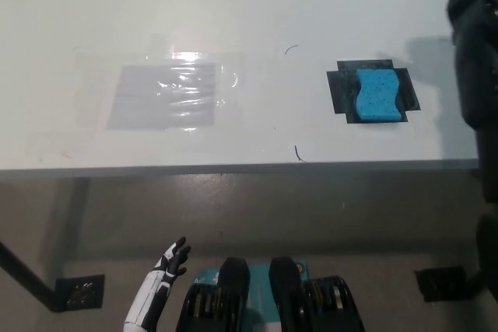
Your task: A soft sponge is kept on the balc marked spot on the table infront of the robot and it uses its right hand fist to press down on it and drrags it across the table in a back and forth manner twice to clean it
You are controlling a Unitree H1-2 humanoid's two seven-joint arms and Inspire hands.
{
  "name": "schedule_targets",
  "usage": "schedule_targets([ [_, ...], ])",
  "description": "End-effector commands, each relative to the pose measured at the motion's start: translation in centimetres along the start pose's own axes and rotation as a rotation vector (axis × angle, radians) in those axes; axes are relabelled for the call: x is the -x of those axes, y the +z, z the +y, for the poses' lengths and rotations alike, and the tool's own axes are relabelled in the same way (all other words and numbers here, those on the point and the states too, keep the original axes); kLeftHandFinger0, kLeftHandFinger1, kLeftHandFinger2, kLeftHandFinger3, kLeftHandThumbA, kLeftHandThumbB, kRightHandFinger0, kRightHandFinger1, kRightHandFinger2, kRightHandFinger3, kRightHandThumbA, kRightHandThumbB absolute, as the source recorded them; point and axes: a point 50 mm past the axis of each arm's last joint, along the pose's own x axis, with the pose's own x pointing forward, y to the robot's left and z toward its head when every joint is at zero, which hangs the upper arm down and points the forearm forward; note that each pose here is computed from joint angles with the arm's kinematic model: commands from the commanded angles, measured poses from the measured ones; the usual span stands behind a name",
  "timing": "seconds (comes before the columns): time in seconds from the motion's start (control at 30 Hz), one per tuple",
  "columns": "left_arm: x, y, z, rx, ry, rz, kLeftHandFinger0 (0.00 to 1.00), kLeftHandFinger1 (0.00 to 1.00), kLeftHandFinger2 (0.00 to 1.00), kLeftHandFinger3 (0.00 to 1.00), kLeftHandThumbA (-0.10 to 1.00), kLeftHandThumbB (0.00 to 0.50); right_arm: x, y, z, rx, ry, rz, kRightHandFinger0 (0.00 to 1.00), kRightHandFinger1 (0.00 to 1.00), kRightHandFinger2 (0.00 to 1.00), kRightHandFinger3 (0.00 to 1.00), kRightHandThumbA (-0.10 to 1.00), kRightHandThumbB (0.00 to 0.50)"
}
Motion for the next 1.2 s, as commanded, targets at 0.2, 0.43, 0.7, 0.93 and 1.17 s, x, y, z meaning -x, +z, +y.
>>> schedule_targets([
  [0.2,-0.3,1.1,0.5,-0.035,-0.024,-0.11,1.0,1.0,1.0,1.0,1.0,0.41,-2.8,-3.4,2.1,0.041,-0.05,0.133,0.0,0.0,0.0,0.0,1.0,0.133],
  [0.43,-0.5,1.2,0.5,-0.049,-0.03,-0.126,1.0,1.0,1.0,1.0,1.0,0.404,-0.3,-8.8,0.9,0.01,-0.102,0.29,0.0,0.0,0.14,0.15,1.0,0.143],
  [0.7,-0.6,1.1,0.5,-0.044,-0.032,-0.129,1.0,1.0,1.0,1.0,1.0,0.406,4.1,-14.7,-0.9,0.04,-0.136,0.412,0.0,0.0,0.17,0.2,1.0,0.204],
  [0.93,-0.6,1.2,0.4,-0.045,-0.035,-0.126,1.0,1.0,1.0,1.0,1.0,0.407,7.9,-19.0,-2.3,0.006,-0.175,0.533,0.0,0.0,0.15,0.19,1.0,0.221],
  [1.17,-0.5,1.2,0.5,-0.047,-0.043,-0.123,1.0,1.0,1.0,1.0,1.0,0.409,12.6,-23.0,-3.6,-0.03,-0.224,0.63,0.0,0.0,0.04,0.1,1.0,0.173],
])
